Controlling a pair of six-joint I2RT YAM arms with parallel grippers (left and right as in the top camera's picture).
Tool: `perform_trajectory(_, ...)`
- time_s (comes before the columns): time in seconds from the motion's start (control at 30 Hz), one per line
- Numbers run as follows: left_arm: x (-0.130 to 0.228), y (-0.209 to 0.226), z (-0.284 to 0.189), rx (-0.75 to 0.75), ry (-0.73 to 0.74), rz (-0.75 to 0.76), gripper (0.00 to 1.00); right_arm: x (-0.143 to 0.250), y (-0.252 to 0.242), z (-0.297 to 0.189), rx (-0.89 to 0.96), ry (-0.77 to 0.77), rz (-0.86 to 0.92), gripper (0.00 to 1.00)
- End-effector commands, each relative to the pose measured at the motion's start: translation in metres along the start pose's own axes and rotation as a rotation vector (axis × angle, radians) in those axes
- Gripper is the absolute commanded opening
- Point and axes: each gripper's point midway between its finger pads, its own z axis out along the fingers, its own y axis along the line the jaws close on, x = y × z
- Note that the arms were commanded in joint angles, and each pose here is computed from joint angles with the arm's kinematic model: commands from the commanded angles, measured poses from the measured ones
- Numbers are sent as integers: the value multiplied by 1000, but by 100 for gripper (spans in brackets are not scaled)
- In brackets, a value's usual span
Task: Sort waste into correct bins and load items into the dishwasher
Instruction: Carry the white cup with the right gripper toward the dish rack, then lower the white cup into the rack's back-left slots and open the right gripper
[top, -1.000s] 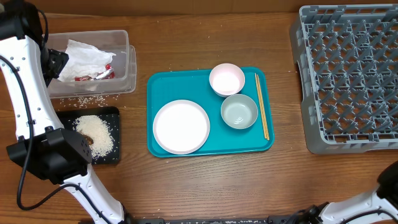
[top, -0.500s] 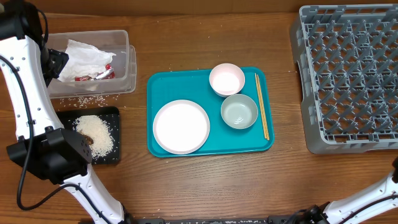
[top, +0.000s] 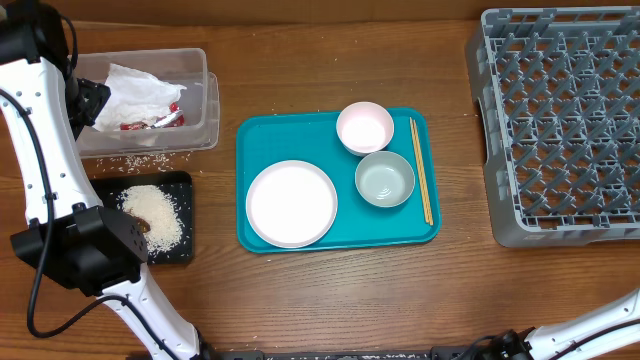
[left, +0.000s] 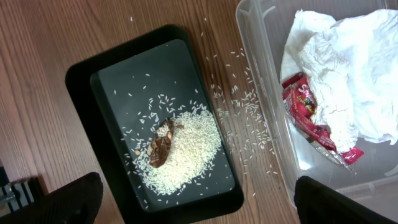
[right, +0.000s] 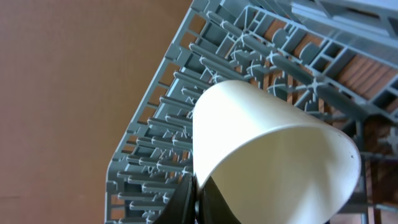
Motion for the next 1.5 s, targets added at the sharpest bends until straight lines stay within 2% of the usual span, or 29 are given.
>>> perform_trajectory(0.0,1,1,-8,12,-15,-10,100,5,-13,-3,18,13,70,4)
perform_trajectory(0.1,1,1,-8,11,-16,-10,100,12,-21,-3,45,30,109,4)
perform_trajectory(0.17,1,1,-8,12,-15,-10,100,18,-36,-4,124,38,152,6)
perform_trajectory(0.2,1,1,-8,12,-15,-10,100,21,-43,-6,166,39,170,10)
perform_trajectory(0.3,1,1,-8,12,-15,-10,100,28,-62,-15,259,48,224,10)
perform_trajectory(0.6,1,1,-8,12,-15,-10,100,33,-75,-49,302,52,316,12)
perform_trajectory(0.7,1,1,-8,12,-15,-10,100,23,-56,-57,276,32,282,12)
perform_trajectory(0.97,1,1,-8,12,-15,-10,100,-12,38,-79,204,-67,80,12)
perform_trajectory(1.13,1,1,-8,12,-15,-10,100,-23,80,-61,173,-111,-63,13)
perform_trajectory(1.3,1,1,-8,12,-15,-10,100,-26,56,-20,495,-193,-180,15)
perform_trajectory(1.4,1,1,-8,12,-15,-10,100,-29,42,2,708,-281,-251,29)
perform_trajectory(1.47,1,1,-8,12,-15,-10,100,-31,36,14,812,-338,-284,35)
